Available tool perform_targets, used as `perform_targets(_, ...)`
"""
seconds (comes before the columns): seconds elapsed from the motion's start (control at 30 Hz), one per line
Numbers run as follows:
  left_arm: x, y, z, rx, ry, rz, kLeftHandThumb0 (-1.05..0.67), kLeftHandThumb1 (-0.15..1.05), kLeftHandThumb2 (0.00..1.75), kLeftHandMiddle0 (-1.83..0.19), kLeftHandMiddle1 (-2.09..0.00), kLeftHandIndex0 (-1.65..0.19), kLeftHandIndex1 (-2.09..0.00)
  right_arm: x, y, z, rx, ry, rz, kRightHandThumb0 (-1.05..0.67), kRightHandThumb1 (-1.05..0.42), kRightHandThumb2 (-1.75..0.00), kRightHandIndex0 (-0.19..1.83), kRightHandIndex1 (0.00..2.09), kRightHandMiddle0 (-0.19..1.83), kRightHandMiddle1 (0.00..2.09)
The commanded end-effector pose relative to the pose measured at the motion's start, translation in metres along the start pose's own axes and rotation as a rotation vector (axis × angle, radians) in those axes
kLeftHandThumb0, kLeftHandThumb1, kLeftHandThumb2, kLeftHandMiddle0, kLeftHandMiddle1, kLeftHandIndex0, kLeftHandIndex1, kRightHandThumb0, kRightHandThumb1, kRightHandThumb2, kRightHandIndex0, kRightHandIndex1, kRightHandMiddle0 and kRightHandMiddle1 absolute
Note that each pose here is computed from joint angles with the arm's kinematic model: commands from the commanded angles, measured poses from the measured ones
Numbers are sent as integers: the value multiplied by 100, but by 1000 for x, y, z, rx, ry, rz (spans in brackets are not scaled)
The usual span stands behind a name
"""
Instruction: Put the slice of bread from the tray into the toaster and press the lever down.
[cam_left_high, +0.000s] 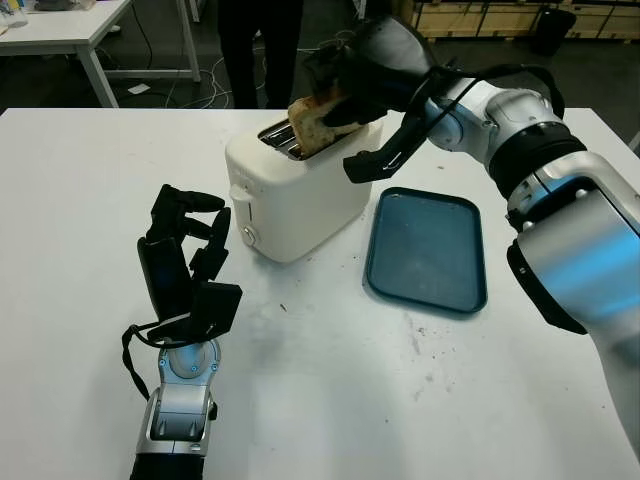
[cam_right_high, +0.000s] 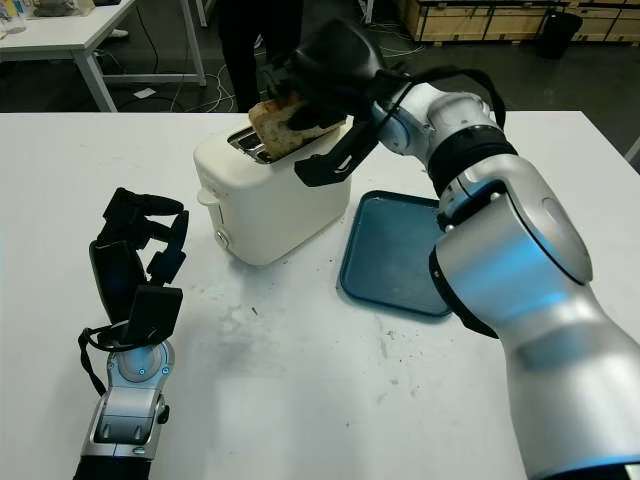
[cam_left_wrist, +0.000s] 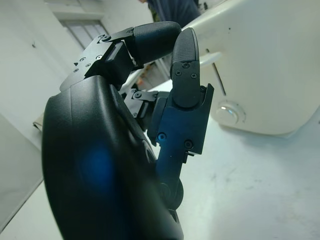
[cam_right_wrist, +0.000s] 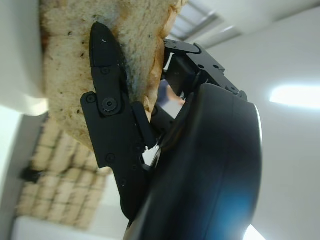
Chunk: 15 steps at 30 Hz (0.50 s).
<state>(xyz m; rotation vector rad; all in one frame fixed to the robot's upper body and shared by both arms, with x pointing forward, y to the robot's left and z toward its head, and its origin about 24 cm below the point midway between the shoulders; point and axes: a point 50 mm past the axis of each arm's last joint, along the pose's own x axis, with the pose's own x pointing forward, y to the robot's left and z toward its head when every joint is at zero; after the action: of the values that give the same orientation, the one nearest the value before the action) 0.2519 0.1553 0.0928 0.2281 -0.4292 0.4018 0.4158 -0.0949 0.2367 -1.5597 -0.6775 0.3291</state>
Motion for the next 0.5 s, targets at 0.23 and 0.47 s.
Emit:
perform_targets(0.23,1,1,1,1,-7,-10,-49,92,31,-59,-175,-51,-143,-8,11,-21,55,164,196,-72,-92,-36,45,89,66,51)
perform_targets(0.47,1,0,1,6,-9,-17,-48,92,32,-60,-175,-51,-144,-6,7,-23,-15,185,192,-70,-92,-37,32,46,61,7)
